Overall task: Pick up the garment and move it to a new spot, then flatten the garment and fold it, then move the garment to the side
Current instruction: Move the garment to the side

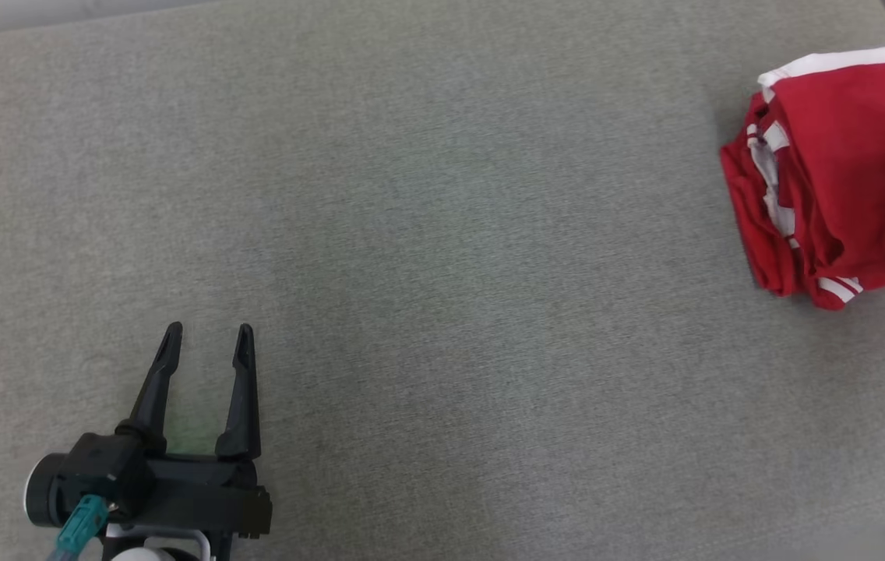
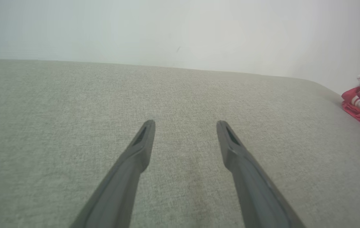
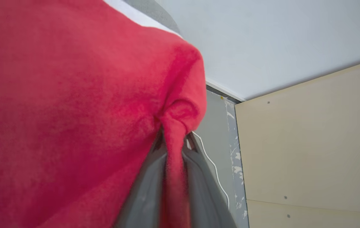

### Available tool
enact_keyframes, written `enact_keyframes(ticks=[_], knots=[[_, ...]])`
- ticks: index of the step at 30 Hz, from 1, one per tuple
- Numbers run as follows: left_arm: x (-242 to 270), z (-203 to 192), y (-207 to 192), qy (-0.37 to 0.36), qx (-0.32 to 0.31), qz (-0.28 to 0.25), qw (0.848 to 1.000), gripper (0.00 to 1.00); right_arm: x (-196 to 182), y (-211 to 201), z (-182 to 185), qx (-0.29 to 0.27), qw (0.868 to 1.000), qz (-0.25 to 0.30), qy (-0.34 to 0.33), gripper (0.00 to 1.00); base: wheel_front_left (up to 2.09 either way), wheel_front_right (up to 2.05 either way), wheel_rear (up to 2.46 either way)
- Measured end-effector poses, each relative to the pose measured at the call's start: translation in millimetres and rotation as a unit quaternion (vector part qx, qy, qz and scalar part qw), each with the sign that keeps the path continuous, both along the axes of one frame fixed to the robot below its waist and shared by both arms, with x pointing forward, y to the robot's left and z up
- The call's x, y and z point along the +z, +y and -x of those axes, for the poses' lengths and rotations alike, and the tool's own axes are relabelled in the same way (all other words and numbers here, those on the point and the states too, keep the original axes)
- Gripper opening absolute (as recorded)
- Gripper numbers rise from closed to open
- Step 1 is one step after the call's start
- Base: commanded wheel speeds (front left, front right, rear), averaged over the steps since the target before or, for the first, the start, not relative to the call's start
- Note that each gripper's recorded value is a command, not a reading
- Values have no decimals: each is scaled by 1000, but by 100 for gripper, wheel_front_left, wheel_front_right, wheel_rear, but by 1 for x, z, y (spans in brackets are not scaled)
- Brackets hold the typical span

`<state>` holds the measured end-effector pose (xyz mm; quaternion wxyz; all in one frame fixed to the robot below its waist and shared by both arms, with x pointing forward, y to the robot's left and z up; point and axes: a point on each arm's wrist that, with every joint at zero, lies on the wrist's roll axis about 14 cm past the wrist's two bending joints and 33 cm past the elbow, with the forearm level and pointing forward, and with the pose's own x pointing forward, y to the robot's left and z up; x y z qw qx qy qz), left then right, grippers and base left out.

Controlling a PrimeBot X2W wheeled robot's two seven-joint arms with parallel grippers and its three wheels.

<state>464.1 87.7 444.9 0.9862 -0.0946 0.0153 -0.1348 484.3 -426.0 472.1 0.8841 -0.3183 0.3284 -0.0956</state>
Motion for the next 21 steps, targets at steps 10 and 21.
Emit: enact_keyframes(ticks=[10, 21], knots=[[10, 3, 13, -9, 18, -1, 1000, 100, 0, 17, -10, 10, 999, -2, -33, 100, 0, 0, 0], [36, 41, 43, -16, 73, 13, 997, 100, 38, 79, 13, 65, 961, -119, -242, 100, 0, 0, 0]])
